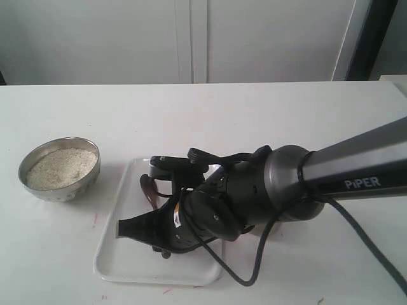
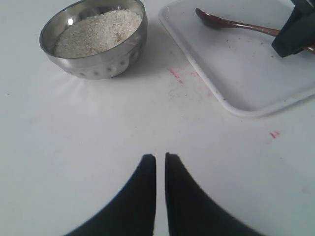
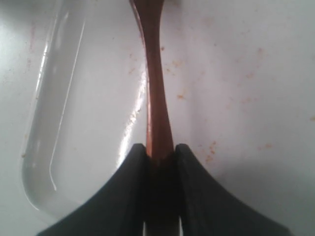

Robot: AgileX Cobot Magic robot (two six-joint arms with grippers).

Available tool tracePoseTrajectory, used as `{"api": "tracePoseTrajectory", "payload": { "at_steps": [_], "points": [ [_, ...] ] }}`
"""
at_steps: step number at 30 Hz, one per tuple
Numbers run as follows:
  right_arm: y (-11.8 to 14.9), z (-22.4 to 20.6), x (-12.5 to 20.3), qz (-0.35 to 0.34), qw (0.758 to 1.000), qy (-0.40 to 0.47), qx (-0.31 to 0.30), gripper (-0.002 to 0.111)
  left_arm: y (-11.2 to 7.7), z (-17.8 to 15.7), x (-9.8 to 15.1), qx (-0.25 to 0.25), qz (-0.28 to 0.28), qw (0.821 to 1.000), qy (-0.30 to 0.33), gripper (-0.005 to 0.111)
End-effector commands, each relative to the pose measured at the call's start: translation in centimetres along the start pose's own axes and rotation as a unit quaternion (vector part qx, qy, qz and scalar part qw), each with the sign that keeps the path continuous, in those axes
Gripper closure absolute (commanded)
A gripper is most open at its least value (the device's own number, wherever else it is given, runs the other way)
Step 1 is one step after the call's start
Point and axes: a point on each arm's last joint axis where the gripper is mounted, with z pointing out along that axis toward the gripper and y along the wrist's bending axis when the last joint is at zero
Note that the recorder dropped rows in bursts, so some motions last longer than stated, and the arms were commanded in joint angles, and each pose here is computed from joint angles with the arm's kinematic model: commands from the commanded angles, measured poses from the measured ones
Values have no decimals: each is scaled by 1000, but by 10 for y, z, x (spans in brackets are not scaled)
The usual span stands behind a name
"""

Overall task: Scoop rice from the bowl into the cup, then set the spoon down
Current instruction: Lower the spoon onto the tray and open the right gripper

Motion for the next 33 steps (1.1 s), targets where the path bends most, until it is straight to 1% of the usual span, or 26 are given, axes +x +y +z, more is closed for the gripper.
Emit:
{"api": "tracePoseTrajectory", "payload": {
  "at_steps": [1, 5, 8, 14, 20, 22, 28, 33],
  "points": [
    [1, 0, 0, -11, 1000, -1, -2, 96, -1, 0, 2, 5, -3, 1000, 2, 92],
    [1, 0, 1, -11, 1000, 0, -1, 83, -1, 0, 2, 5, -3, 1000, 2, 92],
    [1, 0, 1, -11, 1000, 1, 0, 78, -1, 0, 2, 5, -3, 1000, 2, 92],
    [2, 0, 0, -8, 1000, -2, -3, 76, -1, 0, 2, 5, -3, 1000, 2, 92],
    [11, -20, -11, -8, 999, -41, -35, 76, -1, 0, 2, 5, -3, 1000, 2, 92],
    [16, -32, -17, -8, 997, -59, -51, 79, -1, 0, 2, 5, -3, 1000, 2, 92],
    [27, -70, -29, -16, 990, -105, -88, 108, -1, 0, 2, 5, -3, 1000, 2, 92],
    [33, -106, -38, -37, 982, -148, -115, 108, -1, 0, 2, 5, -3, 1000, 2, 92]
  ]
}}
